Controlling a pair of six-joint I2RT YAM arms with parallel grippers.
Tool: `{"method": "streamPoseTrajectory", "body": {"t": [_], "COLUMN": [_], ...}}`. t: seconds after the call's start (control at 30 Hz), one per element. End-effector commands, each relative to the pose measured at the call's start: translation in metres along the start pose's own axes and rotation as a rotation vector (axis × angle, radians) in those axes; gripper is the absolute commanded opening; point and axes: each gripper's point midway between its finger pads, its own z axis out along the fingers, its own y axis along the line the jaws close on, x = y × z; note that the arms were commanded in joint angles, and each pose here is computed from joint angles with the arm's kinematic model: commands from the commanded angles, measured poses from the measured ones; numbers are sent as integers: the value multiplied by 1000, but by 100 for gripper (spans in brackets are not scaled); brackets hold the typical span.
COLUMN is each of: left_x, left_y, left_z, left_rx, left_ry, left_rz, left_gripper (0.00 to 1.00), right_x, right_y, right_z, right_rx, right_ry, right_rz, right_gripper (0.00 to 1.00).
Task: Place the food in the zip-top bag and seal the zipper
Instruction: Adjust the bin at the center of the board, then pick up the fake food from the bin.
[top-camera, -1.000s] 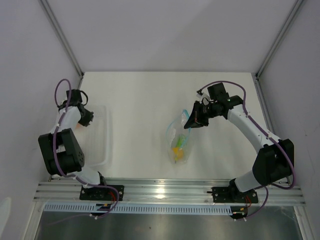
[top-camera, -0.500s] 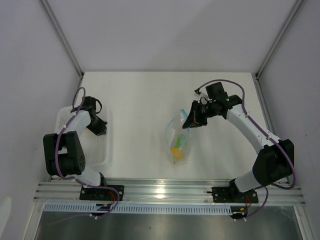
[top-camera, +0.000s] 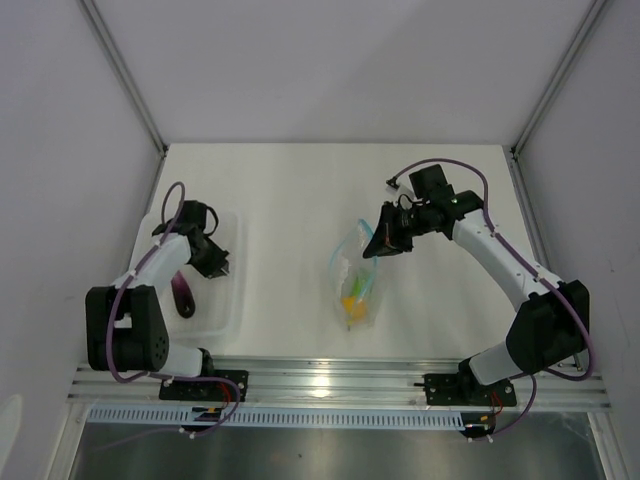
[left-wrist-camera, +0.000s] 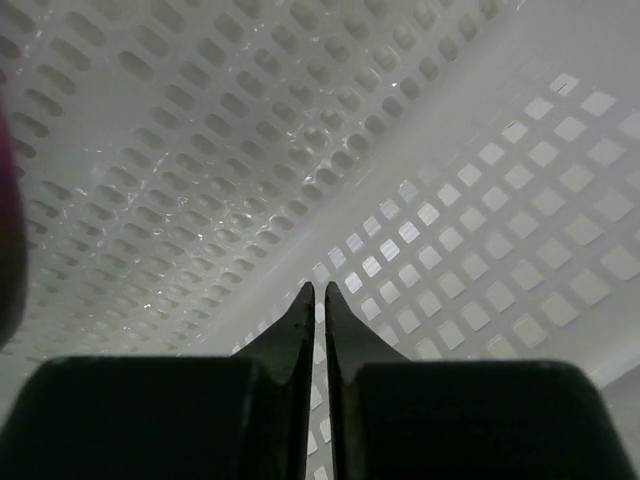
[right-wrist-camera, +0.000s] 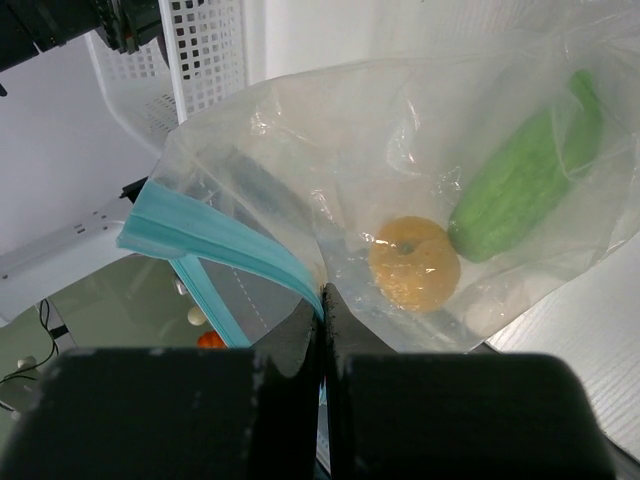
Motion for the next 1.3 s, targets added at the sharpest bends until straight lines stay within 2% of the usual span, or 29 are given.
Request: {"method": "streamPoseTrajectory", "body": {"t": [0.0, 0.03, 0.17, 0.27, 0.47, 0.77, 0.87, 1.27], "left_x": [-29, -33, -59, -76, -97, -104, -107, -118], "left_y": [-11, -12, -6, -2, 11, 27, 33, 37], "left_z": [-17, -18, -21, -21, -17, -2, -2, 8], "left_rx": [43, 43, 33, 45, 33, -79, -99, -138], "left_ry": [-98, -105, -156, -185, -256, -241, -256, -255], "left_rz": [-48, -63, -183, -290, -451, -522, -557, -623], "left_gripper": [11, 15, 55, 65, 72, 77, 82, 83], "right_x": [0, 1, 2, 4, 5, 7, 7, 8], "right_y": [17, 18, 18, 17, 16, 14, 13, 8], "right_z": [-11, -11, -11, -9, -7, -6, -5, -3], "right_rx": [-41, -42, -42, -39, -38, -37, -38, -37], "right_ry": [-27, -26, -23, -13, -7, 1, 3, 9], "right_rz": [-55, -58, -59, -56, -55, -51, -48, -37], "right_gripper": [0, 0, 0, 0, 0, 0, 0, 0]}}
